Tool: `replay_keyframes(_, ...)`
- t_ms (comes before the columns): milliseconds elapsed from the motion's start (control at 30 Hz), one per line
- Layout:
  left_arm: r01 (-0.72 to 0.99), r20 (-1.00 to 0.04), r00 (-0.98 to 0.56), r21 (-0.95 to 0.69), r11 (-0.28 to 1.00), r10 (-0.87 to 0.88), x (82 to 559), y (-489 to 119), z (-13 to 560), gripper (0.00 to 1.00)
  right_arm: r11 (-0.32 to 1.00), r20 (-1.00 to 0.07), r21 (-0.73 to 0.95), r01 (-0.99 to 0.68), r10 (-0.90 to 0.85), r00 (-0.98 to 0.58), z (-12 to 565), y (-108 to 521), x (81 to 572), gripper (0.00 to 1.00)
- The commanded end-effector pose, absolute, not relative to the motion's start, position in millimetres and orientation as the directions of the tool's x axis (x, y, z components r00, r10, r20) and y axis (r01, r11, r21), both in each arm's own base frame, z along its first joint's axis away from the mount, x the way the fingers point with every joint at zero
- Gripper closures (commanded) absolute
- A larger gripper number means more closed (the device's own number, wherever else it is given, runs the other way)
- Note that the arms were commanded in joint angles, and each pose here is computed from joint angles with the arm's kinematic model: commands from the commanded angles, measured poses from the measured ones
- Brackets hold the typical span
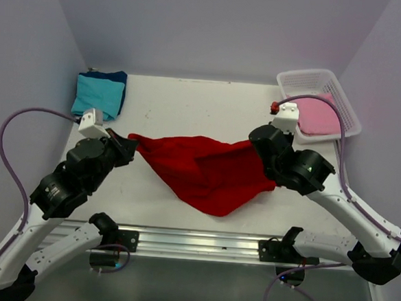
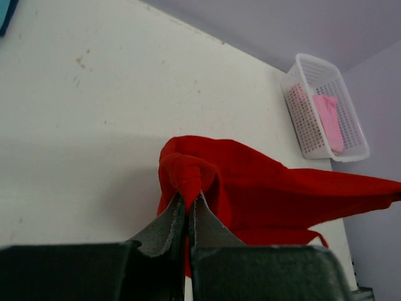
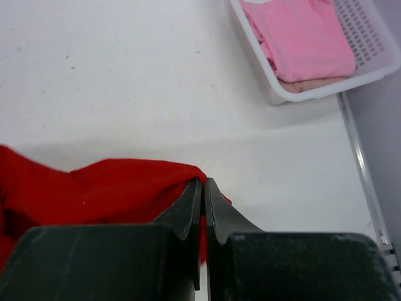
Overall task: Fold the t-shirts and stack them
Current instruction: Flatten the tshirt out
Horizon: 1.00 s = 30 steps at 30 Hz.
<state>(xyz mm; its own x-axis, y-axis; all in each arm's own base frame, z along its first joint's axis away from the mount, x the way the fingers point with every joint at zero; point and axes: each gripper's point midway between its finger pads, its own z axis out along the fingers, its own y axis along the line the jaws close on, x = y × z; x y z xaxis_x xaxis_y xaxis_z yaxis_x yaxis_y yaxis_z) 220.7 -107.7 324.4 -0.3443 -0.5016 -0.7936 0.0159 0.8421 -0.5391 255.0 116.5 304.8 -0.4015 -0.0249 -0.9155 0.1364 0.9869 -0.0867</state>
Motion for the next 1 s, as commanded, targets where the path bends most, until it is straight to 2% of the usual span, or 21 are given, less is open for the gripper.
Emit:
replay_keyframes(0,-0.126,-0.687,-0.411,-0.609,0.783,-0.600,210.2,-104.5,269.6,1.00,0.959,-0.938,-0.117,0.257,-0.022,-0.345,328.4,82.0,255.8,1.00)
replay_keyframes(133,-0.194,-0.565,-0.594,-0.590,0.784,-0.573,193.3,-125.7,182.2,1.00,0.958,-0.935,-0.127,0.259,-0.029,-0.352,326.7,82.0,260.2,1.00)
replay_keyframes(233,-0.228,-0.475,-0.676,-0.591,0.773,-0.563,182.2,-138.7,142.3,1.00,0.956,-0.935,-0.127,0.263,-0.027,-0.355,326.3,82.2,262.6,1.00)
replay_keyframes(433,-0.270,-0.377,-0.741,-0.590,0.761,-0.555,158.4,-141.8,102.9,0.98,0.955,-0.934,-0.133,0.266,-0.031,-0.357,326.1,79.5,267.5,1.00)
replay_keyframes(533,-0.272,-0.335,-0.774,-0.590,0.761,-0.537,141.9,-141.0,85.9,1.00,0.953,-0.932,-0.140,0.268,-0.035,-0.362,324.4,79.1,270.1,1.00)
replay_keyframes(633,-0.272,-0.310,-0.795,-0.587,0.762,-0.522,128.3,-137.7,70.8,1.00,0.954,-0.932,-0.137,0.267,-0.033,-0.361,323.3,79.7,272.4,1.00)
replay_keyframes(700,-0.227,-0.336,-0.804,-0.589,0.775,-0.491,126.7,-137.2,70.6,1.00,0.956,-0.931,-0.136,0.260,-0.033,-0.365,322.1,81.1,274.7,1.00)
replay_keyframes(733,-0.180,-0.370,-0.795,-0.612,0.770,-0.481,132.1,-140.8,80.5,0.97,0.957,-0.931,-0.136,0.257,-0.034,-0.365,322.0,82.2,275.3,1.00)
replay_keyframes(767,-0.119,-0.396,-0.808,-0.616,0.778,-0.437,131.8,-144.8,86.6,0.88,0.957,-0.930,-0.134,0.257,-0.032,-0.367,320.9,82.5,275.9,1.00)
replay_keyframes(800,-0.042,-0.455,-0.793,-0.622,0.782,-0.405,140.2,-149.2,103.6,0.63,0.958,-0.928,-0.135,0.253,-0.032,-0.371,319.7,84.1,277.1,1.00)
replay_keyframes(833,-0.027,-0.467,-0.783,-0.635,0.772,-0.412,145.0,-152.8,113.3,0.51,0.958,-0.927,-0.137,0.253,-0.034,-0.373,318.9,84.5,277.6,1.00)
replay_keyframes(900,0.065,-0.553,-0.738,-0.628,0.775,-0.387,160.2,-157.5,144.0,0.39,0.959,-0.924,-0.139,0.246,-0.036,-0.381,316.6,86.7,279.2,1.00)
replay_keyframes(967,0.133,-0.628,-0.687,-0.603,0.787,-0.365,172.7,-158.6,162.8,0.35,0.958,-0.921,-0.148,0.244,-0.043,-0.388,315.0,87.3,280.5,1.00)
